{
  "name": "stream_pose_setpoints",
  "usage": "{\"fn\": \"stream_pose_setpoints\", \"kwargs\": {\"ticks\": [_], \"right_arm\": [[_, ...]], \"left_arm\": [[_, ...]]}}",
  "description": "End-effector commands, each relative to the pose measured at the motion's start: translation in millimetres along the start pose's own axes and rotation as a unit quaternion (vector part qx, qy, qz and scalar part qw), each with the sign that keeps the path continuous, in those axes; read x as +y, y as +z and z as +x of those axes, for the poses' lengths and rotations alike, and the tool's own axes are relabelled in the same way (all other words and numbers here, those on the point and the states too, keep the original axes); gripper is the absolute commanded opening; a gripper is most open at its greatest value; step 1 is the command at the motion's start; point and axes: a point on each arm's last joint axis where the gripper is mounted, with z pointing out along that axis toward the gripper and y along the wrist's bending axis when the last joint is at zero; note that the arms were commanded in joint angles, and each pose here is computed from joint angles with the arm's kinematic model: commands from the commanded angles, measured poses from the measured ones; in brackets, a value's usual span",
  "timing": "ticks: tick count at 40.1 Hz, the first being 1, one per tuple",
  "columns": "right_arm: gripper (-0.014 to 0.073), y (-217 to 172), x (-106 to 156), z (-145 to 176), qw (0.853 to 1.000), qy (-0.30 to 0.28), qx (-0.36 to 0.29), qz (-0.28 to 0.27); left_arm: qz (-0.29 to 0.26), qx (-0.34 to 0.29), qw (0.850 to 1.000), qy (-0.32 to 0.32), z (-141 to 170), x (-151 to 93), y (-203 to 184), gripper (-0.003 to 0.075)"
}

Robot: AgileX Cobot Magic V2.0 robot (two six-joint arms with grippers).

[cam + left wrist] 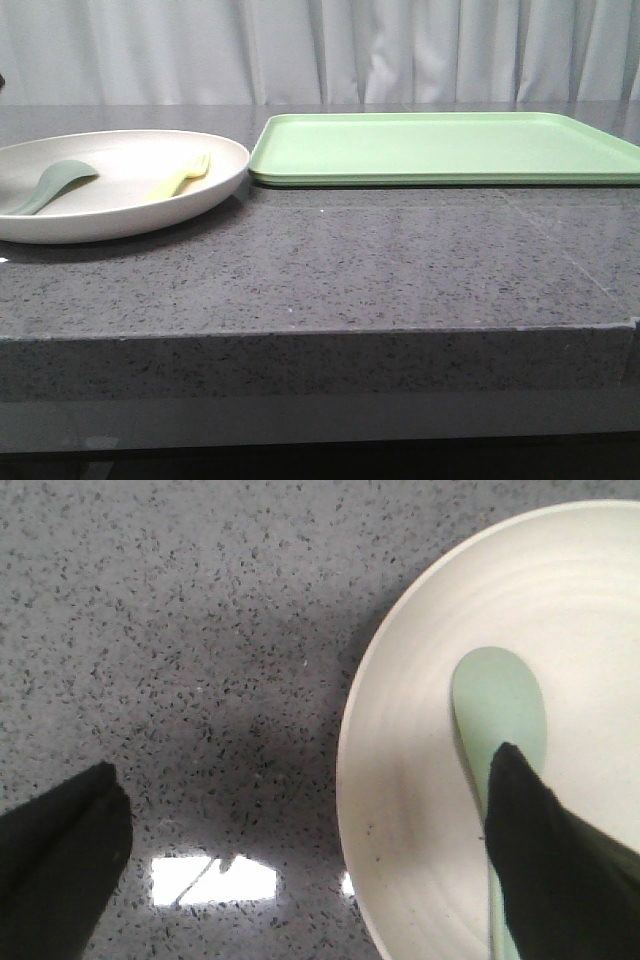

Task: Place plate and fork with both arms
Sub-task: 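Lower the left gripper to the cream plate rim and grasp it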

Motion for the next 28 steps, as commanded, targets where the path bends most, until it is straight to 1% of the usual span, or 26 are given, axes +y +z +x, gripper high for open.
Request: {"fn": "stream_pose_setpoints", "kwargs": {"ticks": [1,15,18,20,28], "right_arm": [[0.059,-1,0,-16,0.999,-0.001,-0.052,0.005],[0.059,-2,0,-16,0.999,-0.001,-0.052,0.005],[0.059,-2,0,-16,0.999,-0.001,-0.052,0.005],[0.059,-2,0,-16,0.999,-0.001,-0.052,0.005],[0.059,-2,0,-16,0.999,-0.001,-0.052,0.005]], "left_arm": [[-0.005,-0.025,1.0,0.009,-12,-1,-6,0.0691],[-0.001,0.028,1.0,0.005,-11,-2,34,0.0687],[-0.001,0.033,0.999,0.004,-11,-2,38,0.0657],[-0.001,0.036,0.999,0.004,-11,-2,41,0.0624],[0.01,0.039,0.999,-0.005,-11,-4,43,0.047]]}}
